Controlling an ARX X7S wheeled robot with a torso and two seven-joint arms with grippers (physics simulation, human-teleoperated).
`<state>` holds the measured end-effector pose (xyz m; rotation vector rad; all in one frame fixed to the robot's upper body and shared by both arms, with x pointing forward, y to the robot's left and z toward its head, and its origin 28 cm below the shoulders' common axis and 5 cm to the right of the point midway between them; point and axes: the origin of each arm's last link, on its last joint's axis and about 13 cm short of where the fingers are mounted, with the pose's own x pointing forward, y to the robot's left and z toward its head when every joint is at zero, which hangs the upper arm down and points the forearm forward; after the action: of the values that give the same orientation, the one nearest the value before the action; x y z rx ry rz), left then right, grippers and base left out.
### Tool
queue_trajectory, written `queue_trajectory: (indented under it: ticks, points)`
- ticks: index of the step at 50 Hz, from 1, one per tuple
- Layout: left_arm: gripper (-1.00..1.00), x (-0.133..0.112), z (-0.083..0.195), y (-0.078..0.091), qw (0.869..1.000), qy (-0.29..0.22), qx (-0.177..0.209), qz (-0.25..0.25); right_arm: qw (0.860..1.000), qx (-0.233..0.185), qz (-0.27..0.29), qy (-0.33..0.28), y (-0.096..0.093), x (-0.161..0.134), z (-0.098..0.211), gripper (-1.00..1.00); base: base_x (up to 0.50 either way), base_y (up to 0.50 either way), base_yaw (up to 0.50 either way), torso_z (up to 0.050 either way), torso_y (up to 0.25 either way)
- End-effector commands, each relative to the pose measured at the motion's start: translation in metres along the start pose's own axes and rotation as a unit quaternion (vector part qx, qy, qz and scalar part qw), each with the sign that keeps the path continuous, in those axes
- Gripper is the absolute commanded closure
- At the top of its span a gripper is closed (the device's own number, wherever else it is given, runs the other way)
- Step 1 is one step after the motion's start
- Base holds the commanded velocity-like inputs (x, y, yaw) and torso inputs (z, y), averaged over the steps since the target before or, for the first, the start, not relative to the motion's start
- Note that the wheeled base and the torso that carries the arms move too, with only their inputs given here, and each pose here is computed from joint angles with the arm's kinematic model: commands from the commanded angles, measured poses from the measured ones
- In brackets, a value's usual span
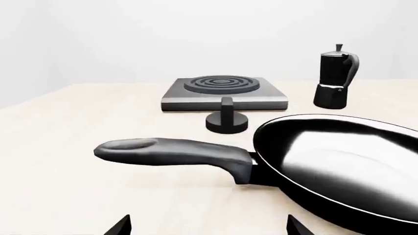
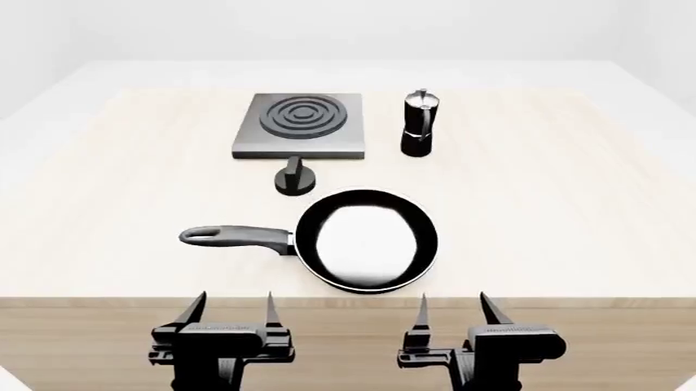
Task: Turn on the stove and put the frying pan on it.
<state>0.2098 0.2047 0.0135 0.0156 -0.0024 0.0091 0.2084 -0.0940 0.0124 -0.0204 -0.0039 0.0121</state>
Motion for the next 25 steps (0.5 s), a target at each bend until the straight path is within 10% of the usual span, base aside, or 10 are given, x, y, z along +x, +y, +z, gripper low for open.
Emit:
queue_trajectory:
  ticks: [1,10,25]
  points:
    - [-1.00,-0.001,0.016,-0.002,1.000,0.000,0.001,0.016,1.000,-0.003,0.001,0.007,0.001,-0.002,0.015,-1.00,0.00,0.00,0.00,0.000,0.000]
    - [-1.00,0.021,0.130,0.001,0.999,-0.039,0.000,0.022,1.000,-0.014,0.011,-0.016,-0.008,0.012,0.136,-1.00,0.00,0.00,0.00,0.000,0.000]
    - [-1.00,0.031,0.146,0.007,0.998,-0.051,0.015,0.029,0.998,-0.030,-0.022,-0.047,-0.018,0.025,0.155,-1.00,0.00,0.00,0.00,0.000,0.000]
